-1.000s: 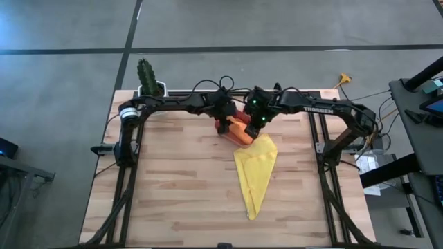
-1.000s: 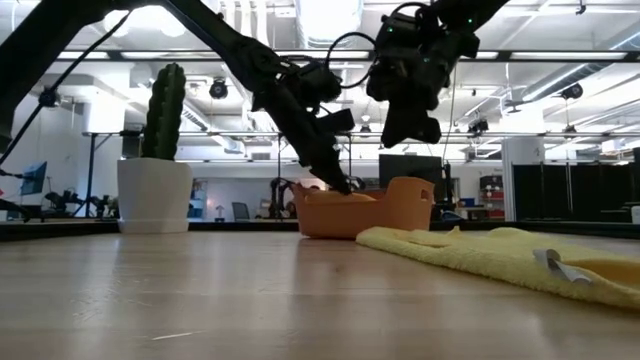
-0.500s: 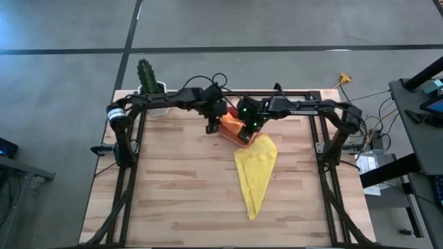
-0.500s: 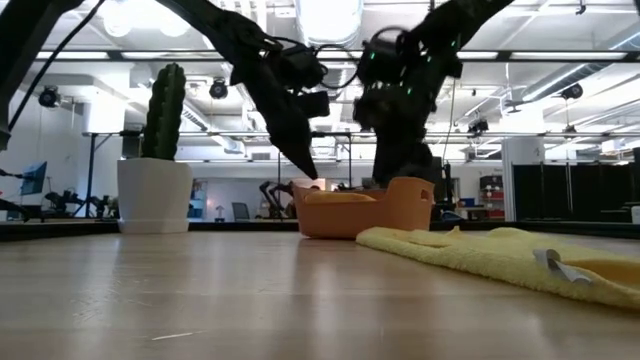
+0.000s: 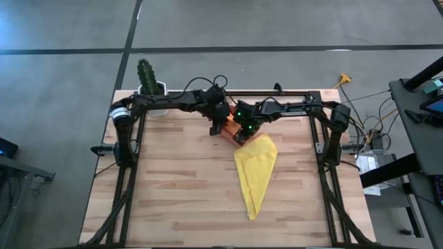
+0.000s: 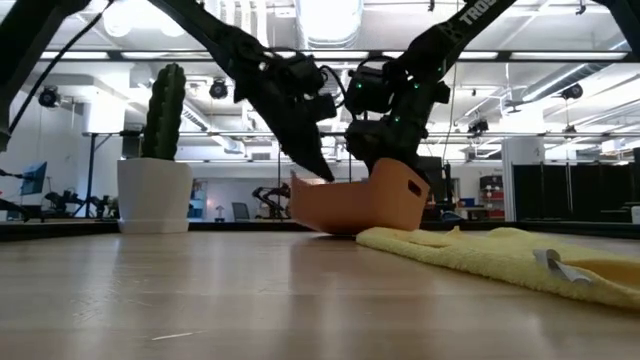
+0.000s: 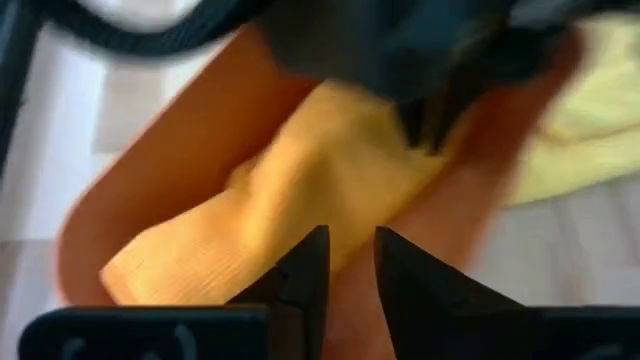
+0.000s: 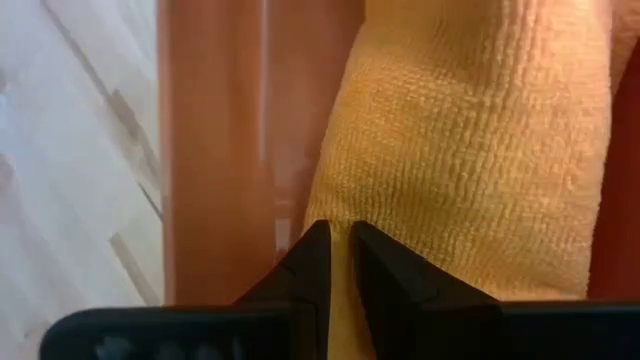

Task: Roll microfiber towels into tight, uniform cylinder then place into a basket
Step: Put the orange towel into the orange bin

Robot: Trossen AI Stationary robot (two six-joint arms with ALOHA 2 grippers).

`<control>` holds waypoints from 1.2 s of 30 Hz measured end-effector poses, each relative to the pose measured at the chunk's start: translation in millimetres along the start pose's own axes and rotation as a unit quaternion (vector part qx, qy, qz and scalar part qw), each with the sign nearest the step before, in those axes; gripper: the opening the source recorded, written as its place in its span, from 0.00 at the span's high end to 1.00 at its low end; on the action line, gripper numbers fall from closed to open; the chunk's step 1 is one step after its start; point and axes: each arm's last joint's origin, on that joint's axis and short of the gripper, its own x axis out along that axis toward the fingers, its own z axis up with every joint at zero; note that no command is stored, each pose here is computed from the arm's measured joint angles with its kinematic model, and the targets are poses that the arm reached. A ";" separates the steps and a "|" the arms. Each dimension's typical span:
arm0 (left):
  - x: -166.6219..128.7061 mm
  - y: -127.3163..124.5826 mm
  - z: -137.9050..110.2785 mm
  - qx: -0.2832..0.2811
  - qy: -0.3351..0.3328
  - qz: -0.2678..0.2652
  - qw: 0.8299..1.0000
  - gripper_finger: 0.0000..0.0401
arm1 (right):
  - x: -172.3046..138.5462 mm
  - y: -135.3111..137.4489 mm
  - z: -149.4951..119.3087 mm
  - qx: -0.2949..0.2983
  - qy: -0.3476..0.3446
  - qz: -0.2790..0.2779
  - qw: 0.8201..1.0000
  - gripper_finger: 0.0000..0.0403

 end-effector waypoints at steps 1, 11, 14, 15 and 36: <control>3.6 2.6 -2.7 -0.004 0.007 0.006 1.000 0.84 | 0.0 -0.2 -0.1 0.003 0.001 -0.001 1.000 0.89; 24.2 14.7 -24.7 -0.030 0.073 0.029 0.997 0.85 | -2.1 -0.1 -14.2 0.024 0.029 -0.145 0.989 0.89; 26.0 16.0 -25.5 -0.031 0.071 0.030 0.997 0.85 | -3.5 3.8 -16.3 0.010 0.028 -0.182 0.983 0.89; 26.3 16.2 -25.0 -0.030 0.068 0.031 0.997 0.85 | -4.4 5.3 -16.4 0.006 0.027 -0.193 0.981 0.89; 4.3 15.5 -16.3 -0.046 0.059 0.061 0.995 0.85 | -64.1 28.7 7.8 0.005 -0.068 -0.297 0.952 0.89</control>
